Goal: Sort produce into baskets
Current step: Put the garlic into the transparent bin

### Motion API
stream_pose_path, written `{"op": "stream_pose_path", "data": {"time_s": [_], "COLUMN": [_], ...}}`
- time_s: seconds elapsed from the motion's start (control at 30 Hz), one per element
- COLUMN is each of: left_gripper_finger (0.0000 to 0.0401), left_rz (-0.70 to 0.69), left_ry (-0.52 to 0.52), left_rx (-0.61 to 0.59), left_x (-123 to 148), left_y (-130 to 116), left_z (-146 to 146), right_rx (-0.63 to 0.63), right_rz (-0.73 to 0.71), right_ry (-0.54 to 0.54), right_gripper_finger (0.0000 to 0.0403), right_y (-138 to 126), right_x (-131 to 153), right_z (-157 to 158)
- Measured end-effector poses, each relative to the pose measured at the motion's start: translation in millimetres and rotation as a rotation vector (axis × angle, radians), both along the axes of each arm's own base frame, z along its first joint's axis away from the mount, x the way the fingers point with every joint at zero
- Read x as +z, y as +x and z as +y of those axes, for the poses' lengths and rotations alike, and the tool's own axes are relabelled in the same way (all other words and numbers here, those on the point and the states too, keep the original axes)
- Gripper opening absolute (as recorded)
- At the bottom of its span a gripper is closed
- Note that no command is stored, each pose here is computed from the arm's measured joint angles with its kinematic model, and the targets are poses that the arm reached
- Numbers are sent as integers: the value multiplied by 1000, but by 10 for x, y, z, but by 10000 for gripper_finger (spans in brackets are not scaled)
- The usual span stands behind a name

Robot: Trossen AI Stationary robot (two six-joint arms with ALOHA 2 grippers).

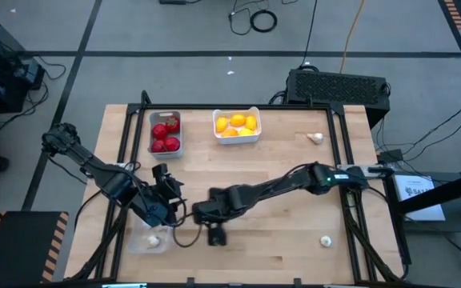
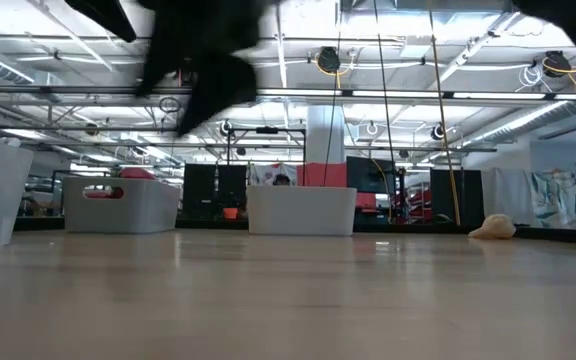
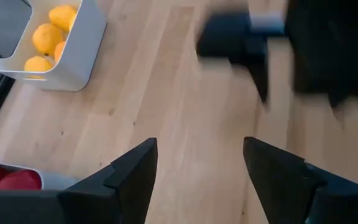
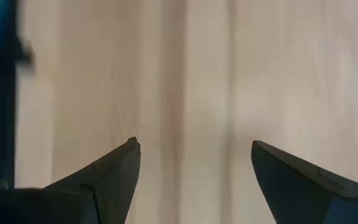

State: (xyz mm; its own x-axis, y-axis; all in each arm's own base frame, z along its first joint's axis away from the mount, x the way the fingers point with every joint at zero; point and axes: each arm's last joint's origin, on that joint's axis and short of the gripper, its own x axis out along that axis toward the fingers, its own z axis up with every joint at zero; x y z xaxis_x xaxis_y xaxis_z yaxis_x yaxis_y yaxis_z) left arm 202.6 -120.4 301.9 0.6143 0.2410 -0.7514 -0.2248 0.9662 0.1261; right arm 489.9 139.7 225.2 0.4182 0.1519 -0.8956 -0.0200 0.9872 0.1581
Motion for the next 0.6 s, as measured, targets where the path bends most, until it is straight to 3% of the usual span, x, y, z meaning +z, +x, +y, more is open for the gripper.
{"op": "stream_pose_path", "data": {"time_s": [0.27,0.6], "left_gripper_finger": [246,246], "left_rz": [-15,-39], "left_ry": [-6,-4], "left_rx": [-10,-28], "left_x": [5,0], "left_y": [-5,-20], "left_z": [-37,-117], "right_rx": [-118,62], "right_rz": [443,350], "right_ry": [-95,-85], "right_gripper_finger": [295,291], "right_y": [-700,-1219], "right_x": [418,931], "right_z": [-101,285]}}
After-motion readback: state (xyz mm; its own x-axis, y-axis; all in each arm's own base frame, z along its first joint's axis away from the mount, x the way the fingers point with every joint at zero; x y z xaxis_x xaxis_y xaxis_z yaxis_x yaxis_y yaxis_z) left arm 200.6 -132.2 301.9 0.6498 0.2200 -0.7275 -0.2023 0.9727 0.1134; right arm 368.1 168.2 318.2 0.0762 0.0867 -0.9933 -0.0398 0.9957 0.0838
